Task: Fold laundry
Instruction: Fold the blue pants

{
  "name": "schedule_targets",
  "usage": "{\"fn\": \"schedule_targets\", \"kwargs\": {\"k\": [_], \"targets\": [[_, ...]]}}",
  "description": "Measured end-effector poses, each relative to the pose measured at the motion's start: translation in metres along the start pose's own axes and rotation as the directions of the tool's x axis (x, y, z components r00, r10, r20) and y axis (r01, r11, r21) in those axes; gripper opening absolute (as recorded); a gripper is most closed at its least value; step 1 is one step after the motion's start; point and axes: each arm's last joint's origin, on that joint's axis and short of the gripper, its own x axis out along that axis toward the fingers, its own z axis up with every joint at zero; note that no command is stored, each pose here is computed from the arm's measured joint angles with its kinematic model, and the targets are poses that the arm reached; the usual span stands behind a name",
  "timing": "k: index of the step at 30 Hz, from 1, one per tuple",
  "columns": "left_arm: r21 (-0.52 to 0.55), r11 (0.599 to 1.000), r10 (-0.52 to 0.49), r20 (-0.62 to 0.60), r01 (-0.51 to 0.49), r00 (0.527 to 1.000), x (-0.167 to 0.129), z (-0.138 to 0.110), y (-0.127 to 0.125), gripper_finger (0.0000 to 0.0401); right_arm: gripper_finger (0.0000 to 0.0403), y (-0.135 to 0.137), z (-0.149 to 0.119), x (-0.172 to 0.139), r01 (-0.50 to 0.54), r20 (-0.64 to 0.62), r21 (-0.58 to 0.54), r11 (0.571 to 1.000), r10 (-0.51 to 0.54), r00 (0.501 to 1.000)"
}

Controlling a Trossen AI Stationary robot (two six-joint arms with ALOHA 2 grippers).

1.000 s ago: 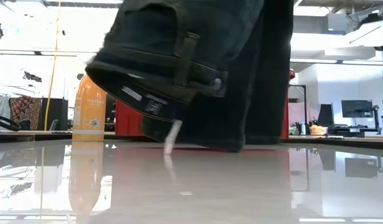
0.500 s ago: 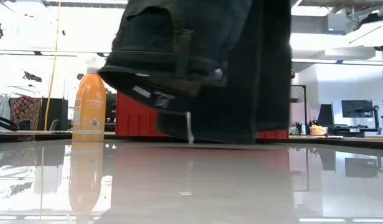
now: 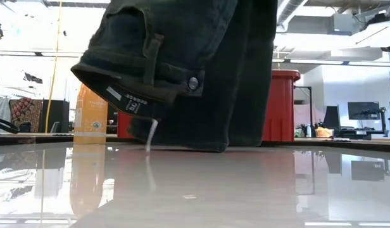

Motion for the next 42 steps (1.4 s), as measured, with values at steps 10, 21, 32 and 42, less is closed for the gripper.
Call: {"fn": "schedule_targets", "kwargs": {"k": [10, 21, 32, 42], "targets": [[0.006, 1.0, -0.009, -0.093, 0.01, 0.996, 0.0, -0.007, 0.003, 0.0, 0.0255, -0.001, -0.007, -0.004, 0.163, 0.118, 0.031, 0.986, -0.165, 0.979], [0.058, 0.998, -0.002, -0.093, 0.007, 0.996, 0.0, -0.008, 0.003, 0.0, 0.0255, -0.026, -0.009, 0.014, 0.185, 0.166, 0.067, 0.98, -0.194, 0.967], [0.117, 0.993, -0.008, -0.081, 0.018, 0.997, 0.003, -0.009, 0.001, 0.0, 0.0244, -0.041, 0.012, 0.041, 0.004, 0.26, -0.052, 0.999, 0.009, 0.966], [0.334, 0.942, 0.016, 0.044, -0.03, 0.999, 0.009, -0.008, -0.011, 0.0, 0.0023, -0.011, 0.035, 0.057, -0.179, 0.232, -0.216, 0.96, 0.229, 0.945]]}}
